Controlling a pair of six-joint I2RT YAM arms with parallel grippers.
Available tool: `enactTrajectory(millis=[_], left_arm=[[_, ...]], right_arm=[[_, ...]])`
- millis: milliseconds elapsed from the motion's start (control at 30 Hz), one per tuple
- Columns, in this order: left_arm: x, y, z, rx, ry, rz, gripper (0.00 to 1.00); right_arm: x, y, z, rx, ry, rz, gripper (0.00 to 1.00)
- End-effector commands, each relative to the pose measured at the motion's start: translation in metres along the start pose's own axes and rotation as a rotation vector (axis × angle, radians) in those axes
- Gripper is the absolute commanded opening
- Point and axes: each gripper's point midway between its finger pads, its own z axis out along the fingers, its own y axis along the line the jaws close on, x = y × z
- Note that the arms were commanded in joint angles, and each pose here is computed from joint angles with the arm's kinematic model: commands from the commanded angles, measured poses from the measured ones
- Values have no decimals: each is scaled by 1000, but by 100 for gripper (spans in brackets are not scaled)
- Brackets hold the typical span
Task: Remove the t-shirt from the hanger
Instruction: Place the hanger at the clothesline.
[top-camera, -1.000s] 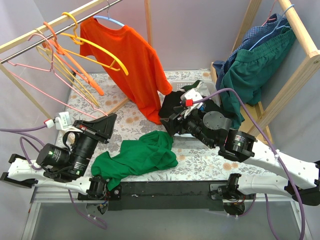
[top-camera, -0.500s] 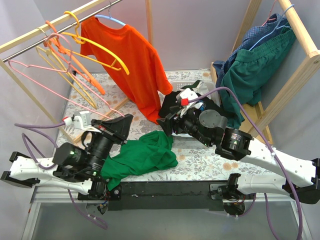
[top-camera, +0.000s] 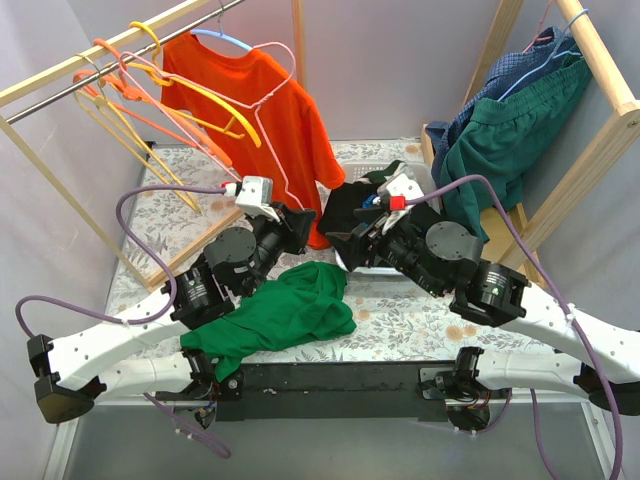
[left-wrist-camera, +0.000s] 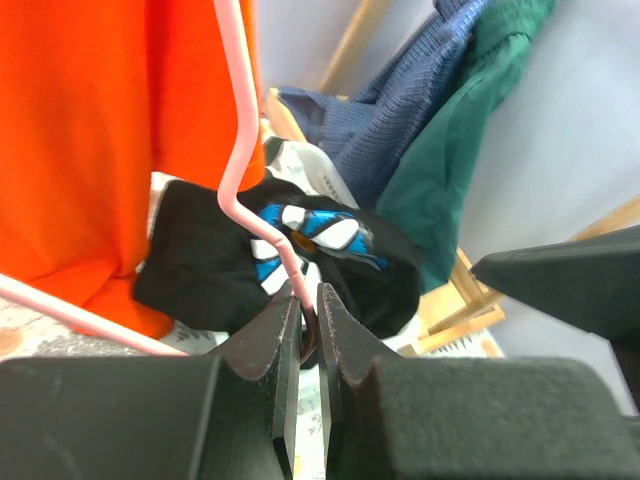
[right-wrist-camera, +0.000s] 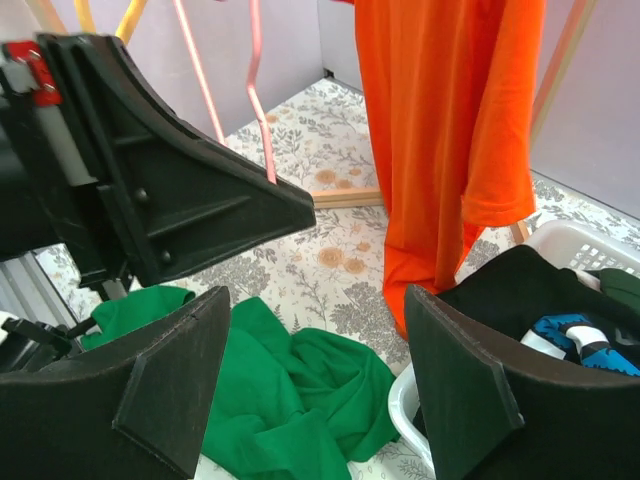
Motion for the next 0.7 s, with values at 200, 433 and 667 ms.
enactTrajectory(millis=[200, 433, 667], left_arm=[[-25, -31, 23, 214, 9, -86, 0], [-11, -42, 44, 235, 33, -63, 0], [-8, -60, 60, 264, 30, -42, 0]], right_arm=[[-7, -12, -8, 46, -40, 6, 77], [-5, -24, -16, 96, -47, 7, 77], [0, -46, -26, 200, -42, -5, 77]])
